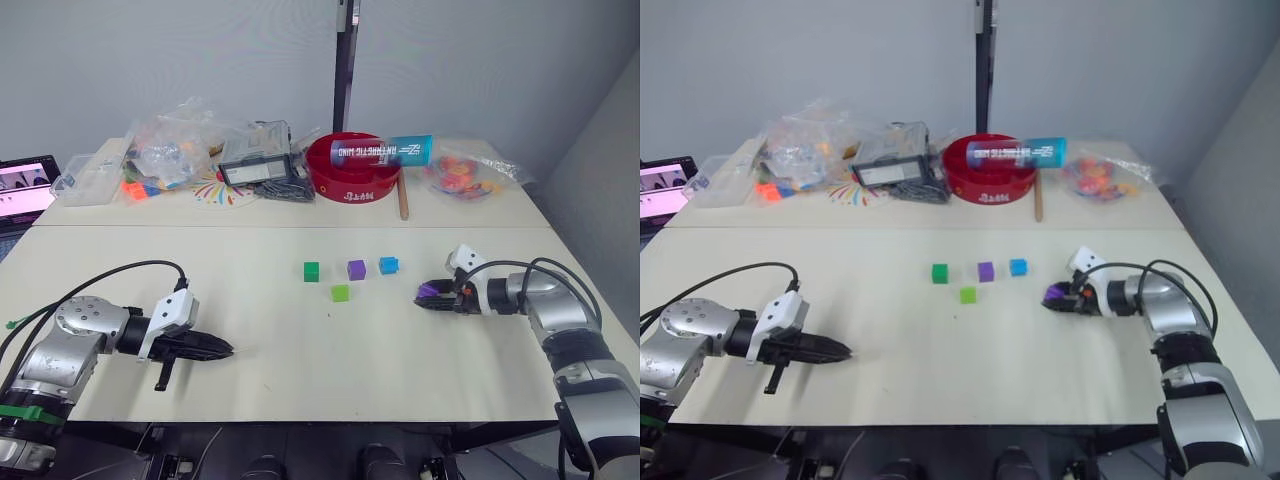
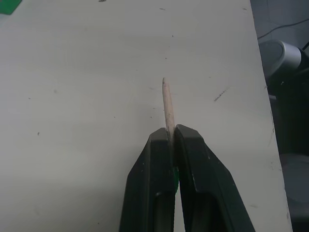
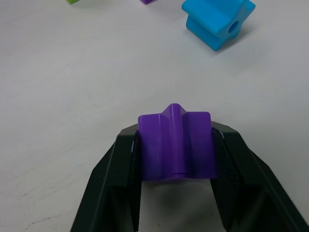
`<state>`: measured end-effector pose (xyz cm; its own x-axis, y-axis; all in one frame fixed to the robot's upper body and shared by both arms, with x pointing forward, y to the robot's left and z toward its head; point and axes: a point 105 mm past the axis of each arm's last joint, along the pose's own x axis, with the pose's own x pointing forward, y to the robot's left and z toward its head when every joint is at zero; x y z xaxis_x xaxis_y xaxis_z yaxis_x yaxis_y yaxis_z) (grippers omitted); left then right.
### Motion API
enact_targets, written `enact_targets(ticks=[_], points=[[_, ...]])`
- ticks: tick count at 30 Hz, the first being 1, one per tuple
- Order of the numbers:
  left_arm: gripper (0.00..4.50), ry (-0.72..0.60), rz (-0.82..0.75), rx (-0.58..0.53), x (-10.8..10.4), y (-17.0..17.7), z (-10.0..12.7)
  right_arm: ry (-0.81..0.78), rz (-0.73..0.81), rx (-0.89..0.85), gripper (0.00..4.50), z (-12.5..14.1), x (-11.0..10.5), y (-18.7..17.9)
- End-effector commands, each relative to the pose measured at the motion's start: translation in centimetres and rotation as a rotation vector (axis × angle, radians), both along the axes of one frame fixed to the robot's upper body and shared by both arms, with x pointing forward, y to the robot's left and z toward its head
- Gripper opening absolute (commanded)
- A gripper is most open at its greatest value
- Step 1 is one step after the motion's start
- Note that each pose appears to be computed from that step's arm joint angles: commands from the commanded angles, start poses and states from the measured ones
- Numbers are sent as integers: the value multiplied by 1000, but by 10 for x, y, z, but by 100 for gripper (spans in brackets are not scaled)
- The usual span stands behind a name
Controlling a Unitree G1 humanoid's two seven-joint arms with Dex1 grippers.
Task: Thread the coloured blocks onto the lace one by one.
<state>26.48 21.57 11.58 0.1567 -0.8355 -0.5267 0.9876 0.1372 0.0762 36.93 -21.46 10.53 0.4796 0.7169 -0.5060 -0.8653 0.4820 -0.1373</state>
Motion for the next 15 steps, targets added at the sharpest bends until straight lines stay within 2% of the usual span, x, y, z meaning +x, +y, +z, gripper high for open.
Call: enact_targets(ticks=[1, 2, 5, 8, 11, 15], points=[[0, -40, 0, -16, 3, -2, 12, -86, 107, 41, 139, 20, -8, 23], [0, -41, 0, -19, 4, -3, 13, -98, 147, 58, 139, 25, -13, 34], [0, -38, -20, -28, 5, -9, 16, -107, 344, 96, 139, 41, -46, 83], [0, -22, -64, -22, 1, -19, 16, -84, 438, 80, 139, 38, -71, 118], [0, -7, -93, -19, -1, -34, 16, -63, 486, 27, 139, 20, -83, 145], [0, -6, -97, -8, 3, -51, 15, -43, 492, -73, 139, -1, -81, 153]])
